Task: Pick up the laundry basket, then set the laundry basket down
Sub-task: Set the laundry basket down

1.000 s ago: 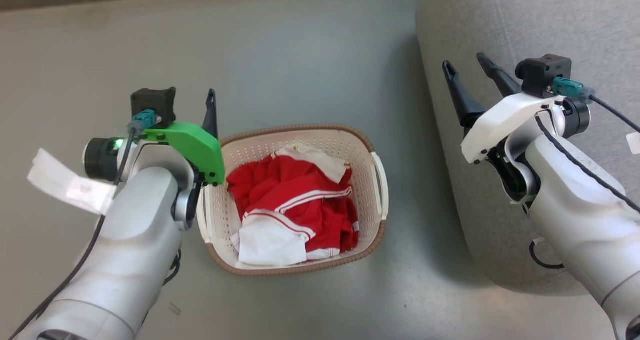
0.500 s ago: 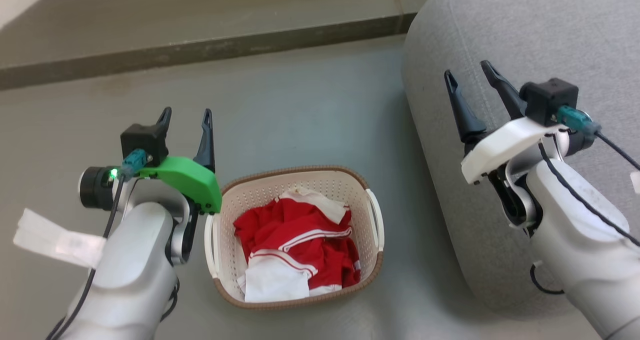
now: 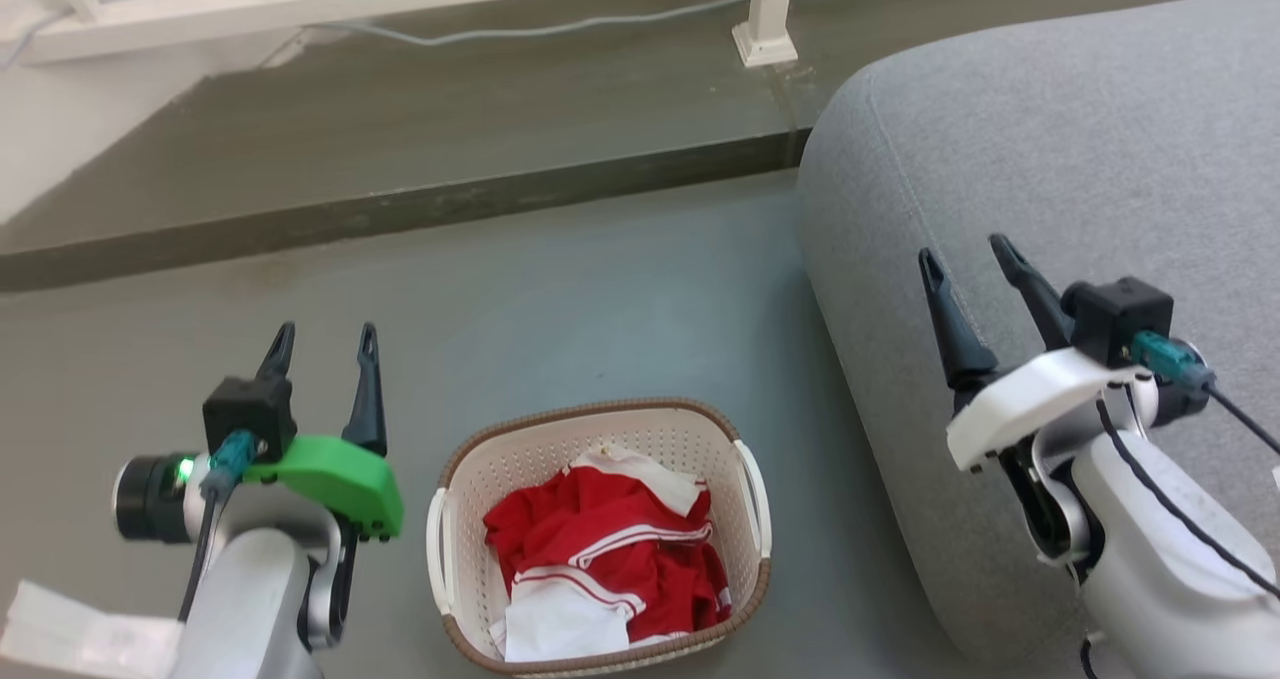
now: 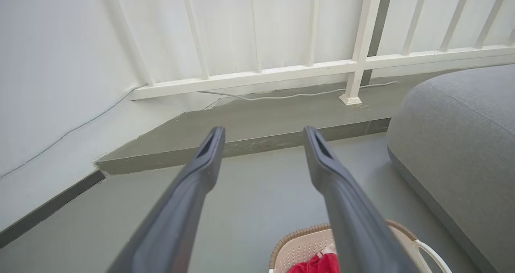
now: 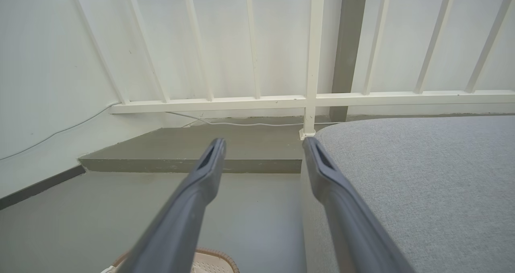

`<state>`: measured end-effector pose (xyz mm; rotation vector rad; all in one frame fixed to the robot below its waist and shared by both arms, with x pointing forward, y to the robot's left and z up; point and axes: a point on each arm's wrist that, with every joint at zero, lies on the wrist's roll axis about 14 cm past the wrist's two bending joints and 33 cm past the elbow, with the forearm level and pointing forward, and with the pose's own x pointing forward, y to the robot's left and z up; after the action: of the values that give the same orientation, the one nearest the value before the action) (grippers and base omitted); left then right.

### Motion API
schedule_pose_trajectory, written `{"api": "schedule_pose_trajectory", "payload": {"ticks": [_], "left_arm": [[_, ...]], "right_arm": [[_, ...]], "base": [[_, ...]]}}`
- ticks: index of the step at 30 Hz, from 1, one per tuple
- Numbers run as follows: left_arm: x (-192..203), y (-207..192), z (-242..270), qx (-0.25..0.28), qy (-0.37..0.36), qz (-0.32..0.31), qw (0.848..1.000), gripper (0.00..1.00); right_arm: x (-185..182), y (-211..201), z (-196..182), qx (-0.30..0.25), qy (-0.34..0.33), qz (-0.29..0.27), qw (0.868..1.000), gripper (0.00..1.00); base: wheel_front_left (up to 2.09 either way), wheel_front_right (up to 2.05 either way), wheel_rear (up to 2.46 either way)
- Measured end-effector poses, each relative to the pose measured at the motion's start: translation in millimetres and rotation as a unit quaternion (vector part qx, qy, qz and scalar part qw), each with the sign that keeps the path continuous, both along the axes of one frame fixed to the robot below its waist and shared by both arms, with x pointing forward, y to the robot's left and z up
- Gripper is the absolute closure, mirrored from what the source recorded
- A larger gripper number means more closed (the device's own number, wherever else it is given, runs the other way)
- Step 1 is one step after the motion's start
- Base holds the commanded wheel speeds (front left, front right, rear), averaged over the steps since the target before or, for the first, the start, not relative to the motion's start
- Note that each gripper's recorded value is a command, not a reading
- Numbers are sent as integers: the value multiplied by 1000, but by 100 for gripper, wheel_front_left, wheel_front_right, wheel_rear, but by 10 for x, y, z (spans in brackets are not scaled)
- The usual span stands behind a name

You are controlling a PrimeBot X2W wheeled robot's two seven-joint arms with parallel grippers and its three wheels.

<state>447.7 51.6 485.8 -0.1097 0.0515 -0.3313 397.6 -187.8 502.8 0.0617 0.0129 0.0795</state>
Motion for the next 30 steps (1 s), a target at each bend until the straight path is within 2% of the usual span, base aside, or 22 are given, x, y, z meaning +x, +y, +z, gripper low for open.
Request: {"api": "schedule_pose_trajectory", "payload": {"ticks": [17,30], "left_arm": [[-630,197,-77,-6,2,37,999,0],[-865,344,-154,-9,12,63,998,0]], "right_arm": [[-484,-26,-37,8,-7,-17,1000,0],[-673,-54,-166,15,9,-29,999,0]], "base": [[0,0,0],[0,0,0]]}}
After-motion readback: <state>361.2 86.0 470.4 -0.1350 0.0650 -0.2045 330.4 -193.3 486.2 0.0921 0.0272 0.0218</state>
